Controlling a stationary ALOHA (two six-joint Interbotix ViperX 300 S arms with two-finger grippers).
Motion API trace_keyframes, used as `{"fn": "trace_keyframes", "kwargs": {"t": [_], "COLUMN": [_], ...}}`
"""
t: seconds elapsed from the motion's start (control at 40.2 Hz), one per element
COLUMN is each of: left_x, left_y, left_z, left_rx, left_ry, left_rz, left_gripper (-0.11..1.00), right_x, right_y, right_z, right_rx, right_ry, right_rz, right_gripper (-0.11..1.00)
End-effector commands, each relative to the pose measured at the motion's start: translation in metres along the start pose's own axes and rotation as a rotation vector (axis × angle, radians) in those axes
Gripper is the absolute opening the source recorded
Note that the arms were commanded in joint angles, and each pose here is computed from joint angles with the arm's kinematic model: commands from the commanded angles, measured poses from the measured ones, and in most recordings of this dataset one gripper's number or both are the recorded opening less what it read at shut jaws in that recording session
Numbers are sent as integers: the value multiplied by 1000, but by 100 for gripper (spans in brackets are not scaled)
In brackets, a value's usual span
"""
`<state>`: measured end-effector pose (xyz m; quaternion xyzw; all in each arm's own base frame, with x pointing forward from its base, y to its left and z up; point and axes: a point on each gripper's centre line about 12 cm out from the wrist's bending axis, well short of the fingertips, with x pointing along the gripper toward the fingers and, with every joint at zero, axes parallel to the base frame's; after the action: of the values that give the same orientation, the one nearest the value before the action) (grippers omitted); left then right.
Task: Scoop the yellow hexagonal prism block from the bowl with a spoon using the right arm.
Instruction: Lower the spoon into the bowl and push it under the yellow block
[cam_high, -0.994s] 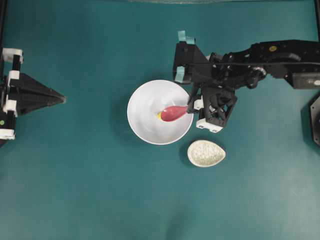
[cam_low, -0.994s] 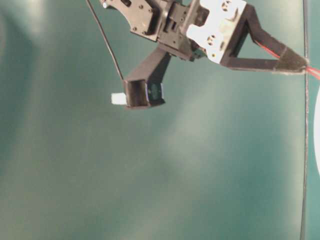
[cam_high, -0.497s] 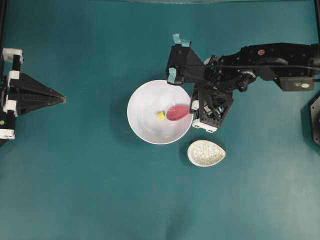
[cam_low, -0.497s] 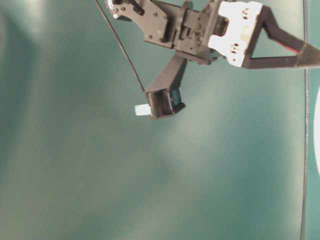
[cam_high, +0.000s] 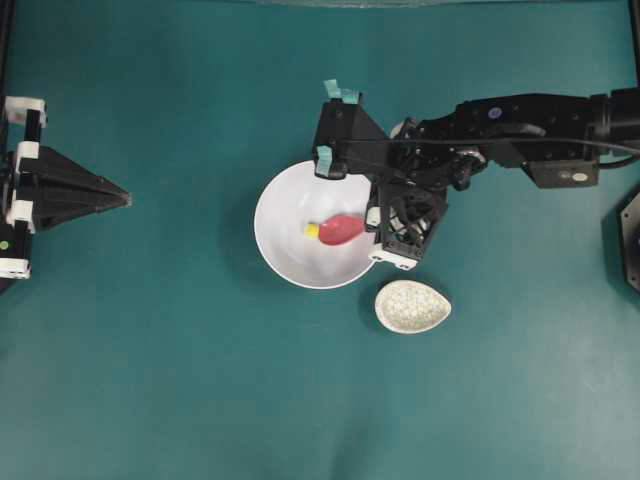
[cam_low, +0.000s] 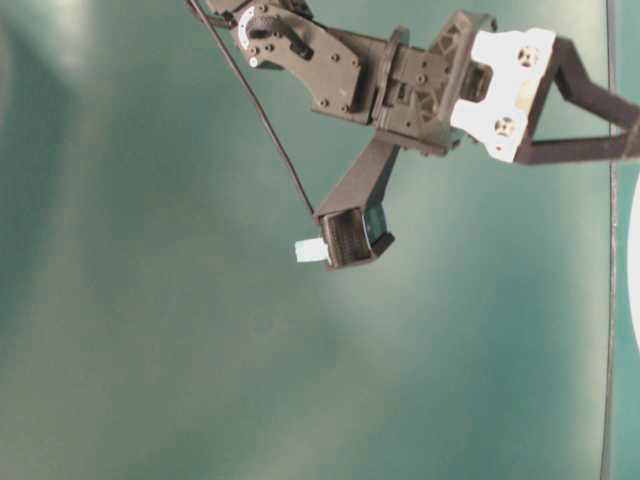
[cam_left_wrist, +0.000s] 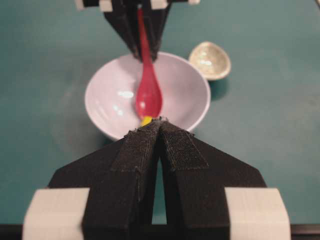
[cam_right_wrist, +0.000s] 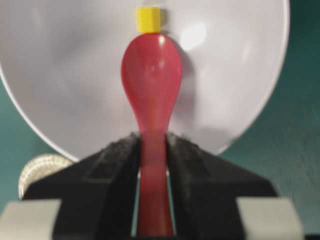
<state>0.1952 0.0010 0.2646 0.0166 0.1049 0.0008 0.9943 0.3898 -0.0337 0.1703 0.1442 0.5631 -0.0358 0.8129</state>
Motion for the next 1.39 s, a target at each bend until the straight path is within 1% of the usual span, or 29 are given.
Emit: {"fn": "trace_keyframes", "kwargs": {"t": [0.0,0.422,0.944,1.168,1.366], "left_x": [1,1,1,1,1], "left_y": [1,1,1,1,1], "left_z": [7,7,8,8,8], "left_rx": [4,6,4,4,4], "left_ry": [-17,-20,-21,-21,-21], "left_rz": [2,2,2,2,2], "left_gripper": [-1,-1,-1,-1,-1], "right_x": [-9,-8,-7,-8,-9], "right_y": [3,2,13,14,15], "right_z": [12,26,25,31,33], "right_rx": [-12,-23,-41,-47,-50], "right_ry": [-63,-178,-185,-234,-255], "right_rz": [4,-5,7,7,8], "right_gripper": [22,22,22,22,22]}}
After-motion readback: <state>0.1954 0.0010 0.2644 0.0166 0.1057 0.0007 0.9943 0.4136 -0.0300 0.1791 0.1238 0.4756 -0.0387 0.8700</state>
